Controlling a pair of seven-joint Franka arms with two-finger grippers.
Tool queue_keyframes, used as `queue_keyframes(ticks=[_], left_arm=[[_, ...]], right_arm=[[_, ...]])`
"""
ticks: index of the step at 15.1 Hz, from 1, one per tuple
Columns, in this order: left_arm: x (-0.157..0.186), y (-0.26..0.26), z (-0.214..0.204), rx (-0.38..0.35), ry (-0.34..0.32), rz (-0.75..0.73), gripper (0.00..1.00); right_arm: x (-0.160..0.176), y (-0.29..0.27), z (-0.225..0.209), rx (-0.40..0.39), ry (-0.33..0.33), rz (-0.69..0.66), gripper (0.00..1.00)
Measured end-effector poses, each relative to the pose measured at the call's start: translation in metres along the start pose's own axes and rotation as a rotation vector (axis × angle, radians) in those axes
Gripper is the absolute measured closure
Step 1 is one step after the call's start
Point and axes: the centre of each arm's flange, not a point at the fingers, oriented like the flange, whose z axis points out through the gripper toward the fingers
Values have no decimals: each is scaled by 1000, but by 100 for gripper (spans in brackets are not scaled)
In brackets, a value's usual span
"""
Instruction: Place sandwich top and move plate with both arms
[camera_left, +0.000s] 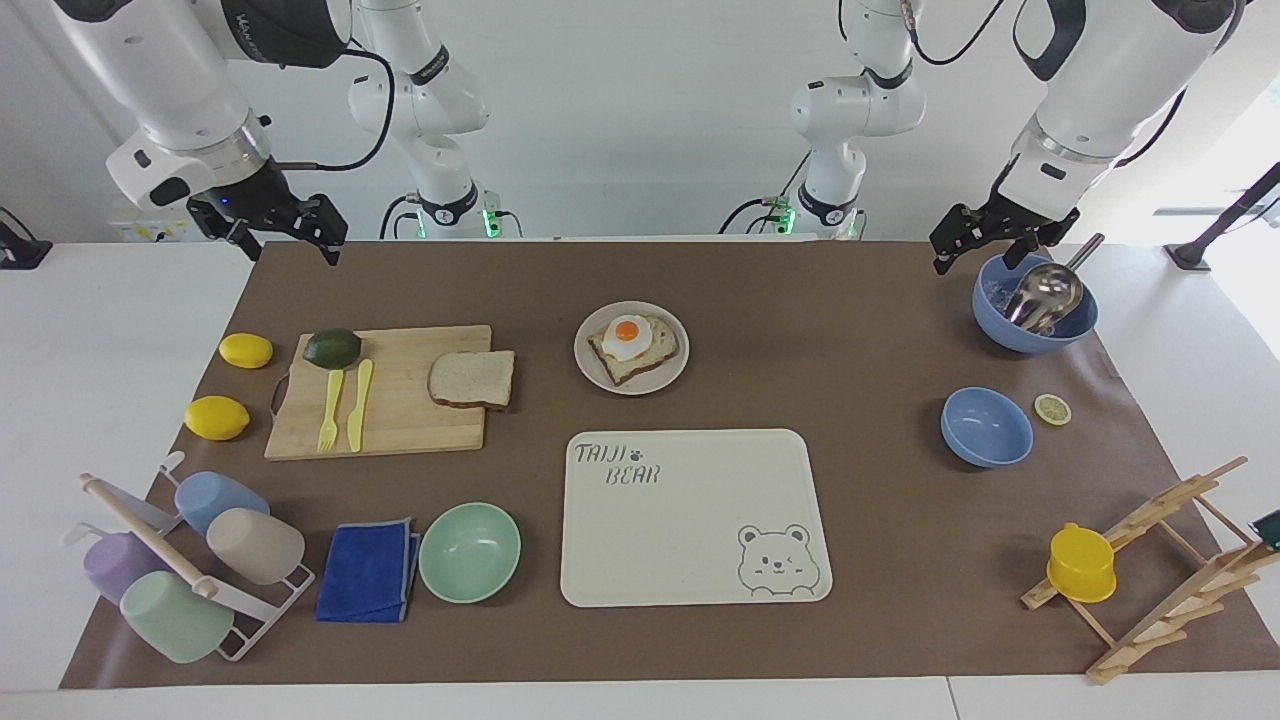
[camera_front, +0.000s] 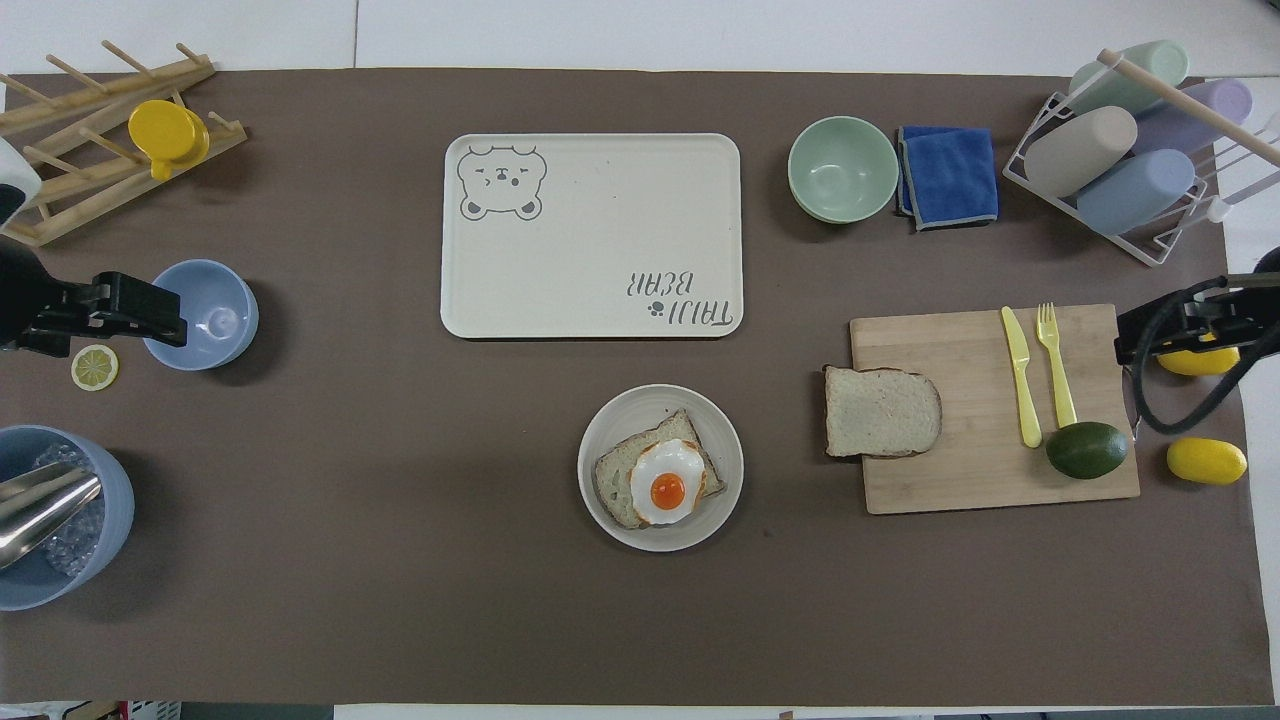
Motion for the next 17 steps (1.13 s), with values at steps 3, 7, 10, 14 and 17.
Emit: queue_keyframes(ticks=[3, 7, 10, 14, 17], left_arm=[[0, 0, 0, 0, 0, 0, 0], [0, 0, 0, 0, 0, 0, 0], [0, 0, 0, 0, 0, 0, 0], [0, 0, 0, 0, 0, 0, 0], [0, 0, 0, 0, 0, 0, 0]], right_arm=[[8, -64, 23, -28, 16, -100, 0], [29, -180, 124, -156, 19, -46, 0], [30, -257, 215, -252, -9, -37, 0], [41, -248, 290, -418, -37, -66, 0], [27, -254, 314, -487, -23, -59, 0]])
